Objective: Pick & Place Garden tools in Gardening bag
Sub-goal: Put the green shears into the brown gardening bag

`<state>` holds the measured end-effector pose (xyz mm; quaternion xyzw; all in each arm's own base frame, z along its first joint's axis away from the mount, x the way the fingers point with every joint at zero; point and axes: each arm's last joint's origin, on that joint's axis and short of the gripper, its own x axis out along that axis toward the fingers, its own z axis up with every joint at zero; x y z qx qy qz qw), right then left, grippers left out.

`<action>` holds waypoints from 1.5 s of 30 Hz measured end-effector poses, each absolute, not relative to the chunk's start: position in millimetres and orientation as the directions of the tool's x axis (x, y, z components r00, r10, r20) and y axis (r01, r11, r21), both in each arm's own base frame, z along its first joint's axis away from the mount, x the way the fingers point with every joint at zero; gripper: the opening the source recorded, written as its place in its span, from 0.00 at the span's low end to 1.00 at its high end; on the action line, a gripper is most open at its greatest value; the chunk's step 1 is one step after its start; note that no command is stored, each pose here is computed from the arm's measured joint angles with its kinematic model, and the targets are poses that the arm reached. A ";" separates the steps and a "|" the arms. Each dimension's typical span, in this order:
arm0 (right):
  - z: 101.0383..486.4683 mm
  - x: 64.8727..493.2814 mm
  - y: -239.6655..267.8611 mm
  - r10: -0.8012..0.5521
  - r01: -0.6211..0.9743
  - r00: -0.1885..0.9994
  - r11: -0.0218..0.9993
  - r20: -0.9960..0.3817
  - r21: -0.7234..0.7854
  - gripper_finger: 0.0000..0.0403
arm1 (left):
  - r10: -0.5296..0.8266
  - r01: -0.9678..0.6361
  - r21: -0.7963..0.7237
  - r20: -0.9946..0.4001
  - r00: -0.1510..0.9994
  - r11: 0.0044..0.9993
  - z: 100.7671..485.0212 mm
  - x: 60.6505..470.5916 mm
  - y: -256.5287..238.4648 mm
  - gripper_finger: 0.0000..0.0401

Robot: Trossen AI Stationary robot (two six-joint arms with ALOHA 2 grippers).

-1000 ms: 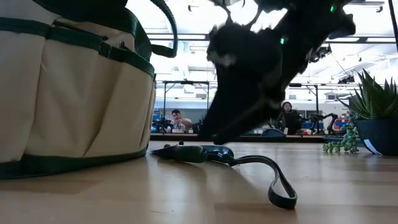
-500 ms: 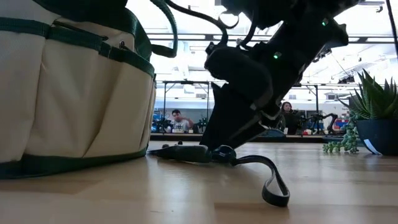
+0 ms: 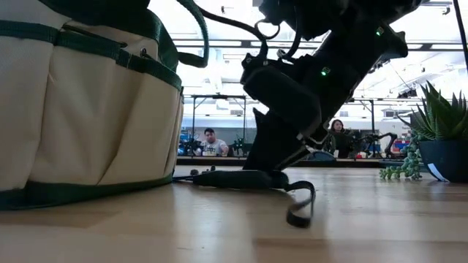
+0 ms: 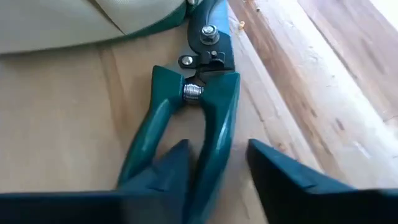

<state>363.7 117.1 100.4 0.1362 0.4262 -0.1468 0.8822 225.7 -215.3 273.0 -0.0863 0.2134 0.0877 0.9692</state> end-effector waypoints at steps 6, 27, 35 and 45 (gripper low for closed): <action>98.6 364.0 108.4 -0.160 0.312 0.569 0.950 -0.807 0.031 0.09 | 0.133 -0.207 -0.129 -0.429 0.894 0.970 273.0 225.7 -215.3 0.29; 202.0 309.4 78.0 -0.536 0.415 0.490 0.837 -0.687 -0.357 0.09 | 0.119 -0.195 -0.148 -0.412 0.904 0.969 287.4 223.6 -213.8 0.29; 271.0 280.5 90.2 -0.567 0.452 0.674 0.823 -0.473 -0.343 0.09 | 0.225 -0.257 -0.065 -0.310 0.924 0.964 307.9 218.4 -212.9 0.29; 318.2 281.2 125.2 -0.491 0.393 0.853 0.826 -0.175 -0.403 0.09 | 0.548 -0.563 -0.091 -0.146 0.824 0.822 305.6 251.8 -190.0 0.29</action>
